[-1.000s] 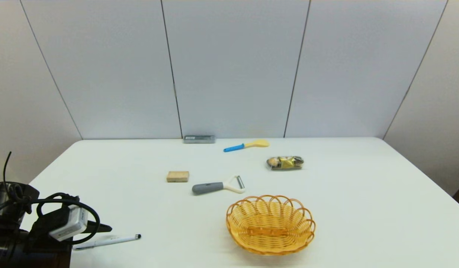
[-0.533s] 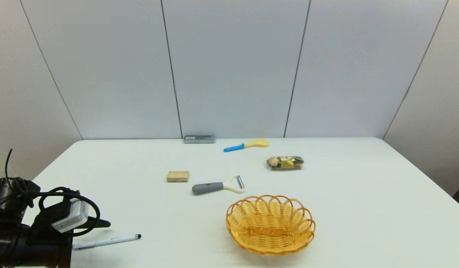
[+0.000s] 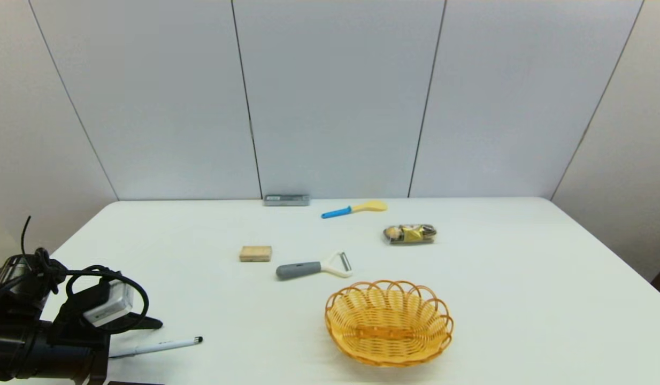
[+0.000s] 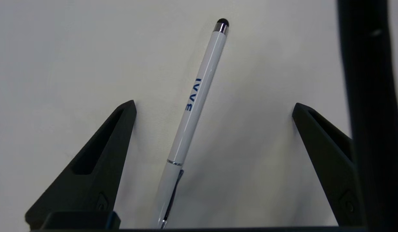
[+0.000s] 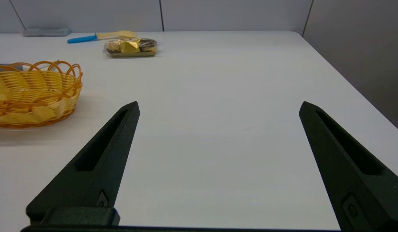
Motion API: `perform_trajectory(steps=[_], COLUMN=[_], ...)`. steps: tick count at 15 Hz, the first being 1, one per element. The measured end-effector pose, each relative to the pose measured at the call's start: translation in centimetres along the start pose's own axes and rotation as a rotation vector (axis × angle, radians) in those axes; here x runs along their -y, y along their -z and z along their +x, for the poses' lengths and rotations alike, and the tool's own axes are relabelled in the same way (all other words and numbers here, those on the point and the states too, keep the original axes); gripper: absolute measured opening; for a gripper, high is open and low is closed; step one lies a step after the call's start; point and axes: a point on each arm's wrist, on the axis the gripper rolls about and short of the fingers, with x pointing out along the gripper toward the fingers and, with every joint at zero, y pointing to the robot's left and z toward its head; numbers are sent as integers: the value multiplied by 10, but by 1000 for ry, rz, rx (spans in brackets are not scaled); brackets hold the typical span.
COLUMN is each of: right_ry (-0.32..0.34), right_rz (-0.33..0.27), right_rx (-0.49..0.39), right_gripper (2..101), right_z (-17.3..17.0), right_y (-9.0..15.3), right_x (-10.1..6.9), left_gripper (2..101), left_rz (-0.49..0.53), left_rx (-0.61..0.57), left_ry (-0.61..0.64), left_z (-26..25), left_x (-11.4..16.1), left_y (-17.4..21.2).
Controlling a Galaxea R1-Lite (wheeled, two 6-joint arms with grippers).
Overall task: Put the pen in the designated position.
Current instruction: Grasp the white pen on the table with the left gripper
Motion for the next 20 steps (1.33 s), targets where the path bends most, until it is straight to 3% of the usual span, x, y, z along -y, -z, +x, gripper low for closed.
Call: perform_trajectory(steps=[14, 20], right_ry=[-1, -1], right_rz=[0, 0], right_rx=[0, 0], right_gripper=[980, 980], right_z=[0, 0], right_y=[0, 0], right_x=[0, 0], left_gripper=[978, 978], left_rz=[-59, -33], left_rx=[-45, -76], left_ry=[51, 7], left_z=[1, 1], left_x=[7, -14], left_y=[4, -3])
